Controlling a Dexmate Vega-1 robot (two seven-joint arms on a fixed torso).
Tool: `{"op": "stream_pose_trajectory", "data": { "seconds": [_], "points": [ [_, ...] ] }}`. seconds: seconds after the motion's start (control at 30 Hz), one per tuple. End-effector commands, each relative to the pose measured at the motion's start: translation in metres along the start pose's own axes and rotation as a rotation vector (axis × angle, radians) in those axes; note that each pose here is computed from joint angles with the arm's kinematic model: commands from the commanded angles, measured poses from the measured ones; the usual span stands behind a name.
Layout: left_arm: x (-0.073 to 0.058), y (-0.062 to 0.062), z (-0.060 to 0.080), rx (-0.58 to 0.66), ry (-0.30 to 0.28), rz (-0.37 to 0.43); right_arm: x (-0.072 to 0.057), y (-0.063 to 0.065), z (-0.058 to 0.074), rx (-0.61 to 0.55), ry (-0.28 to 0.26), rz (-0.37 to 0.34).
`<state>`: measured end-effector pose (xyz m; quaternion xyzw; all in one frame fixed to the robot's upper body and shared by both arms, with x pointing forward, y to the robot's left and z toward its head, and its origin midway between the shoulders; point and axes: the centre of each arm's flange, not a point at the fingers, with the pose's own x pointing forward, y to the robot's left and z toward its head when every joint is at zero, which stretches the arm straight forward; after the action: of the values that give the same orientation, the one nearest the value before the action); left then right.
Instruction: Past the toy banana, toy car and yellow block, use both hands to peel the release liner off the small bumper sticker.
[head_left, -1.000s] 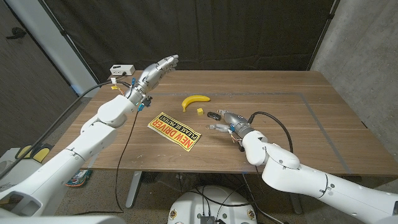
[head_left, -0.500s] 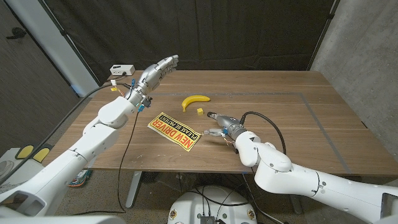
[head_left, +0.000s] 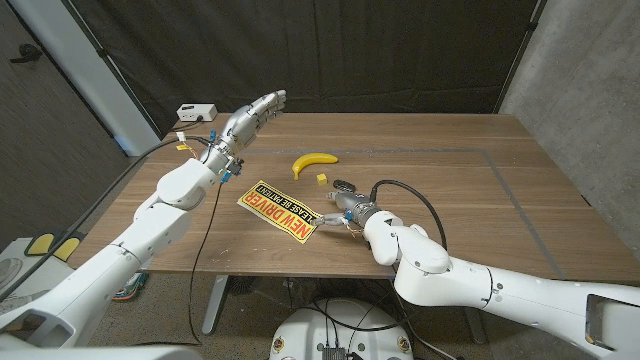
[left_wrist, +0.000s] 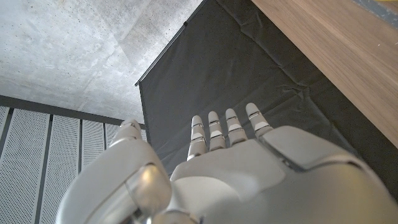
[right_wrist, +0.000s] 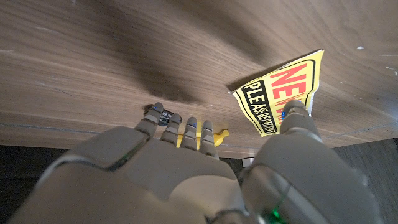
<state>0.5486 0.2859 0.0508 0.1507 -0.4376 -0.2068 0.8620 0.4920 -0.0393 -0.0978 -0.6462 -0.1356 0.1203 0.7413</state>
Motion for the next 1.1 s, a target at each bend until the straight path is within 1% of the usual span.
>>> {"op": "stream_pose_trajectory", "data": {
  "seconds": [0.03,0.23,0.27,0.33,0.37,0.43,0.5,0.6,0.67,0.8,0.93,1.0,1.1],
  "points": [
    [-0.008,0.001,0.002,-0.008,-0.019,-0.001,0.013,0.005,0.018,-0.077,-0.014,0.031],
    [-0.011,0.001,0.0,-0.016,-0.019,-0.001,0.023,0.008,0.025,-0.107,-0.003,0.051],
    [-0.011,0.001,0.0,-0.016,-0.019,-0.003,0.025,0.01,0.024,-0.095,-0.01,0.058],
    [-0.012,0.001,-0.001,-0.016,-0.019,-0.001,0.03,0.015,0.021,-0.021,-0.031,0.072],
    [-0.012,0.001,-0.001,-0.014,-0.018,-0.003,0.032,0.017,0.021,-0.016,-0.03,0.067],
    [-0.012,0.002,-0.001,-0.013,-0.016,-0.005,0.035,0.02,0.022,-0.029,-0.006,0.046],
    [-0.012,0.002,-0.002,-0.015,-0.015,-0.008,0.037,0.023,0.023,-0.027,-0.004,0.041],
    [-0.011,0.003,-0.002,-0.017,-0.015,-0.01,0.039,0.024,0.027,-0.071,0.01,0.036],
    [-0.011,0.004,-0.002,-0.014,-0.015,-0.007,0.039,0.025,0.027,-0.081,0.012,0.039],
    [-0.01,0.005,-0.002,-0.014,-0.017,-0.011,0.041,0.025,0.028,-0.113,0.032,0.042],
    [-0.009,0.005,-0.002,-0.013,-0.018,-0.016,0.044,0.027,0.028,-0.116,0.041,0.053],
    [-0.009,0.006,-0.002,-0.015,-0.022,-0.015,0.046,0.029,0.026,-0.1,0.034,0.043],
    [-0.01,0.006,-0.002,-0.018,-0.022,-0.014,0.046,0.032,0.023,-0.111,0.045,0.01]
  ]
}}
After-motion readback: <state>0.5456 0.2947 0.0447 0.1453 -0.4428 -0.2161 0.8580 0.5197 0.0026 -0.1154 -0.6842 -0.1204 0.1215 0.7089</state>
